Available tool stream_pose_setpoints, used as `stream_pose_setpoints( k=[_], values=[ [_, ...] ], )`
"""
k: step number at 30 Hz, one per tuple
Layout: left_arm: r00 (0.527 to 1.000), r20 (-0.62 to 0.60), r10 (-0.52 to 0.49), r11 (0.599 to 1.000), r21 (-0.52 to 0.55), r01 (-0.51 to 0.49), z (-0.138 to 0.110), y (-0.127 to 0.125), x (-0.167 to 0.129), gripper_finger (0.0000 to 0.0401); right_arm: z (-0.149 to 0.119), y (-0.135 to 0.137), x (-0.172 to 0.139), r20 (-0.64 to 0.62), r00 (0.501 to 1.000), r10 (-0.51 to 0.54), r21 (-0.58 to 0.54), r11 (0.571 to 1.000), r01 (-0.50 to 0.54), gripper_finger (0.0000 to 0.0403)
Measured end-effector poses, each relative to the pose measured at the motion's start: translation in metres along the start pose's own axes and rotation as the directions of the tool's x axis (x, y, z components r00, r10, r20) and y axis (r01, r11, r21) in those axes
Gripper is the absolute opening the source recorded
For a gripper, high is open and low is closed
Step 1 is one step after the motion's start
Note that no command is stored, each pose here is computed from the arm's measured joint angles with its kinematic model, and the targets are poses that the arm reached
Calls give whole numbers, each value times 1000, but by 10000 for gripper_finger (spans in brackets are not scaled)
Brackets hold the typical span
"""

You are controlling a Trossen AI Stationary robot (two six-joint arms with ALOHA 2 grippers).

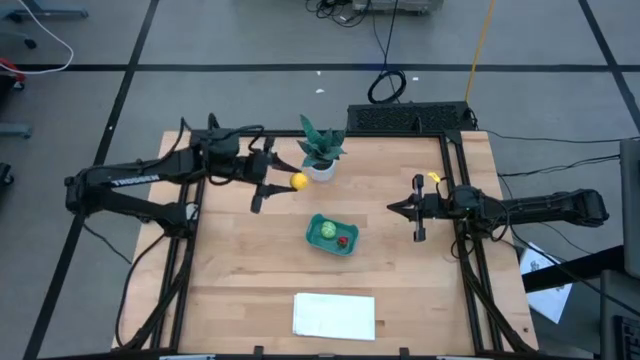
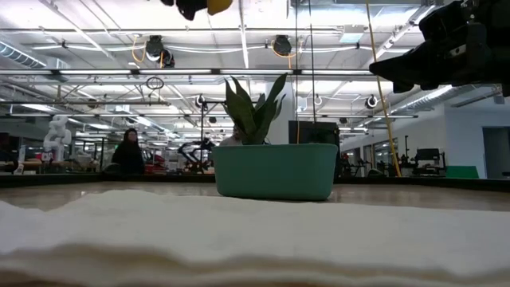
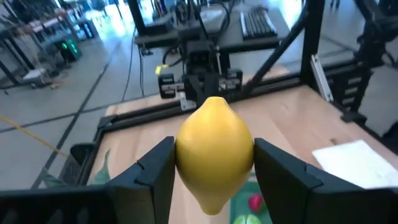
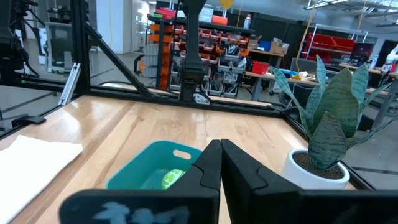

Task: Pick and placing Produce into tupperware
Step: Put the yellow lemon into the green bin

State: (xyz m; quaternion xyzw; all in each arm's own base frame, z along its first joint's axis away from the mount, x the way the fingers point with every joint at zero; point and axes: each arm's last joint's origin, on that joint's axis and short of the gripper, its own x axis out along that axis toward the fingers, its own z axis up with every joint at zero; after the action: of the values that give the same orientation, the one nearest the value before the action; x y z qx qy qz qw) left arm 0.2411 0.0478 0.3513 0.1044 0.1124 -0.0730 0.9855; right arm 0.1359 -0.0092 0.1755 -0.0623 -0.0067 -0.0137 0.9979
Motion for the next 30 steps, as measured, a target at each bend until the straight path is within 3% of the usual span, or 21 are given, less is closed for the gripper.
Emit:
stream_pose_setpoints(
  k=[7,17,30],
  values=[
    [997,76,-32,998,-48,36,-33,-9,6,184,0,0,0,4,1000,0,0,1000,0,0],
    [967,255,-11,999,-46,23,-60,-16,10,184,1,0,0,6,1000,0,0,1000,0,0],
    [947,313,-73,994,-54,94,-56,-27,12,184,1,0,0,12,1000,-1,0,1000,1,0]
  ],
)
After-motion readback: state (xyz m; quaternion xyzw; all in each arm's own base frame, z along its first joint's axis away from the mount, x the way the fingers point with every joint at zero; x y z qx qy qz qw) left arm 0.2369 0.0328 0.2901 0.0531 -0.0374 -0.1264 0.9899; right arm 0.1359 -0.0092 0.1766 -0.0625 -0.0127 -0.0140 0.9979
